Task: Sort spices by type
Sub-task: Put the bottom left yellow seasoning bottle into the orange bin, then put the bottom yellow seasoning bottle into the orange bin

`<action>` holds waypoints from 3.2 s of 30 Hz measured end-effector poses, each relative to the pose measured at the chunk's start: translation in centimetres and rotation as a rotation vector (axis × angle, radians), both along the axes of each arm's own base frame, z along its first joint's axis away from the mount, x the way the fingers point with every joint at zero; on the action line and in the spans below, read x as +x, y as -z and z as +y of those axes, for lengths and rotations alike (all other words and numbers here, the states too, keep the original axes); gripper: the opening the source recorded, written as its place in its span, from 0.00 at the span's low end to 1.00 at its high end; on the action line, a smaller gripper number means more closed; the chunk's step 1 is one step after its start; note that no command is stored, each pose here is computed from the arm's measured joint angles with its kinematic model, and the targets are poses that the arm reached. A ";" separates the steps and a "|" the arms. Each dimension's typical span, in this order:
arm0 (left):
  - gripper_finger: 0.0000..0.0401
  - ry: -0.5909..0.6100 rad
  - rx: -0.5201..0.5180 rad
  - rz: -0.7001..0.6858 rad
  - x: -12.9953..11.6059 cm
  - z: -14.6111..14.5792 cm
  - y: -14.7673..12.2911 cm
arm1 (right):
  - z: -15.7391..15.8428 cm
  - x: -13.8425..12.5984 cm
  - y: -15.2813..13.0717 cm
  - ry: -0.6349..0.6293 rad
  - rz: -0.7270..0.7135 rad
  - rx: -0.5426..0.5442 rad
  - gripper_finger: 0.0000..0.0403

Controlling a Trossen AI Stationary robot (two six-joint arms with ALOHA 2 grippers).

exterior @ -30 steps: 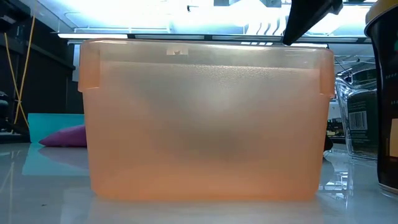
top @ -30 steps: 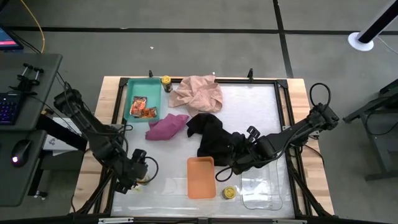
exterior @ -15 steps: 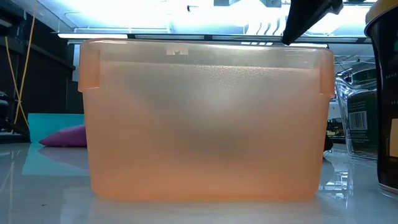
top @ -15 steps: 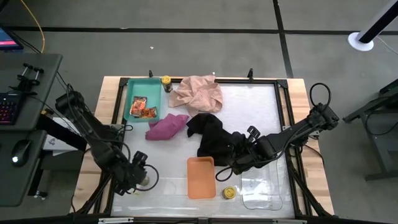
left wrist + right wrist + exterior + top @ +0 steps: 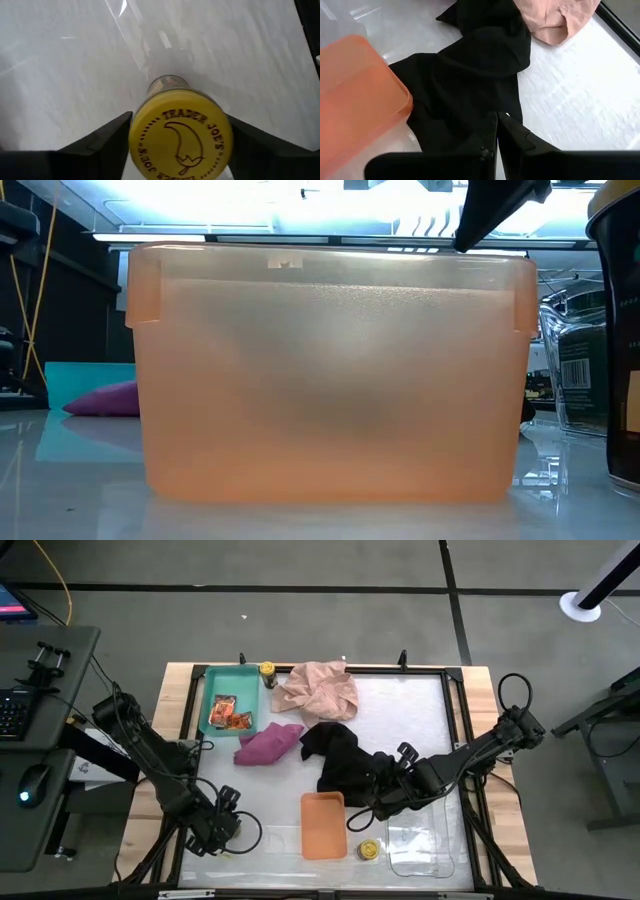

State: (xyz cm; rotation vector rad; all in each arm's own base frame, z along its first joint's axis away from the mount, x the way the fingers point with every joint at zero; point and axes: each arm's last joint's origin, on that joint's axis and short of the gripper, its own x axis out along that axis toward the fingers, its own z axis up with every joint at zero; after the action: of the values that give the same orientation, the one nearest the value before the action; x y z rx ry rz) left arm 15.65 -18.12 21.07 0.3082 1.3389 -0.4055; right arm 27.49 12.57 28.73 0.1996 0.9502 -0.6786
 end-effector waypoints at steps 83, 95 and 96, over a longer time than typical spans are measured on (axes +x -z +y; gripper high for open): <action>0.73 -0.479 -0.006 -0.327 15.9 7.6 -13.3 | 3.0 0.3 -3.8 -0.318 -0.038 0.318 0.66; 0.73 -0.684 -0.015 -0.637 10.4 1.9 -16.7 | 6.3 2.4 0.9 -0.655 0.205 0.366 0.77; 0.73 -0.697 -0.022 -0.648 10.1 1.4 -16.7 | 6.7 2.4 1.3 -0.677 0.222 0.369 0.77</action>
State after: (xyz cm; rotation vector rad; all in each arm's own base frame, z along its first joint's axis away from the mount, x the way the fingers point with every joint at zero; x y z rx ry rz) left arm 25.71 -16.68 37.76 -0.0625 0.7290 0.2570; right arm 29.91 19.23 27.40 0.1146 1.2643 0.1049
